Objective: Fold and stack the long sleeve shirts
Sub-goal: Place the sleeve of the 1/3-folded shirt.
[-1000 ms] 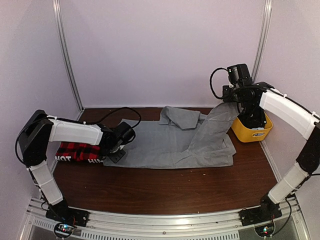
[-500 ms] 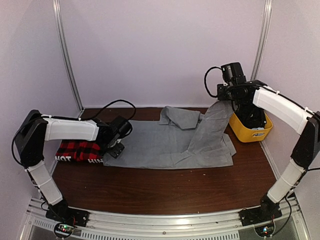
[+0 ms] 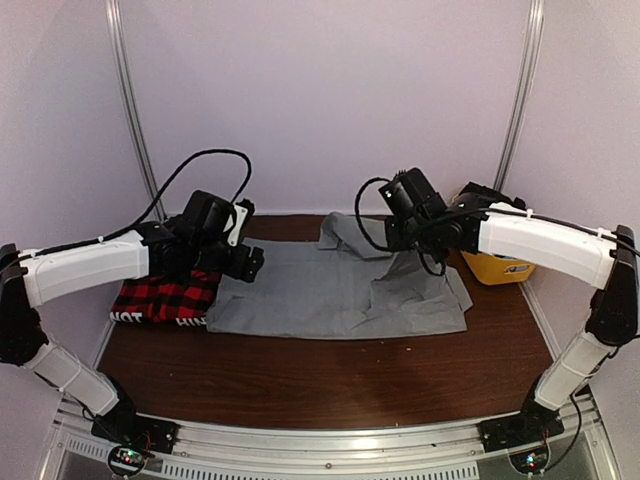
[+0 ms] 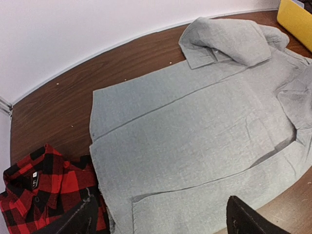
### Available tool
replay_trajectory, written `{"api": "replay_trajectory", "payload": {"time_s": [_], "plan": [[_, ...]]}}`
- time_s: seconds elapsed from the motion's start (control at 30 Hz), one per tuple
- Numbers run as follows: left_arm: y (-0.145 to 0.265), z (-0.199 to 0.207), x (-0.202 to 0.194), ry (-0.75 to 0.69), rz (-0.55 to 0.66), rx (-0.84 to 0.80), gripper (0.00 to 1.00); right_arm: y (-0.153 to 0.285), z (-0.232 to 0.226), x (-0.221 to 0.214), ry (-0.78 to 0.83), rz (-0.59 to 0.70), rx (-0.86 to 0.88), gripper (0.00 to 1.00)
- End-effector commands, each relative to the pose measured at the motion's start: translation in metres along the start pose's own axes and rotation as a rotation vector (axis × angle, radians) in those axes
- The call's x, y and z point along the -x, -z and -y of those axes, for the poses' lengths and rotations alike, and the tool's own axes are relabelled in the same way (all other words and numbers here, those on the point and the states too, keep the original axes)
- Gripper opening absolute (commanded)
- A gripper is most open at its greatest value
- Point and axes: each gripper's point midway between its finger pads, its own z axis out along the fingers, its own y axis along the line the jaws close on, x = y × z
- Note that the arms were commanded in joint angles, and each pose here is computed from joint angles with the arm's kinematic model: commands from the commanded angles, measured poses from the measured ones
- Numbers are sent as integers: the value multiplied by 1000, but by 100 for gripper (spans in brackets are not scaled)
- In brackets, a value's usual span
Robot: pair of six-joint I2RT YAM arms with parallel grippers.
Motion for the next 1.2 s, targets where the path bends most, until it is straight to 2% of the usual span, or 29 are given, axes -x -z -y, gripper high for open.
{"api": "replay_trajectory", "payload": {"time_s": [0.0, 0.1, 0.2, 0.4, 0.43, 0.5, 0.6, 0.77, 0.93, 1.17], "plan": [[6, 14, 15, 42, 69, -92, 93, 6, -19, -49, -9, -67, -11, 4], [6, 14, 13, 51, 70, -97, 93, 1, -50, -87, -7, -131, 61, 7], [5, 19, 10, 56, 70, -127, 93, 1, -65, -121, 3, -204, 76, 21], [-2, 24, 6, 54, 58, -145, 94, 29, -74, -131, 14, -227, 144, 75], [-3, 25, 5, 53, 55, -146, 94, 34, -74, -129, 10, -230, 162, 82], [-5, 25, 3, 53, 50, -147, 94, 44, -73, -124, -3, -230, 204, 90], [-9, 27, -1, 54, 40, -151, 94, 47, -60, -116, -25, -209, 217, 92], [-14, 32, -10, 57, 17, -175, 94, 14, -30, -112, -97, -223, 232, 91], [-14, 31, -14, 56, 10, -172, 94, -30, -17, -106, -192, -235, 299, 85], [-19, 36, -20, 58, -9, -191, 94, -78, -18, -132, -205, -322, 318, 77]]}}
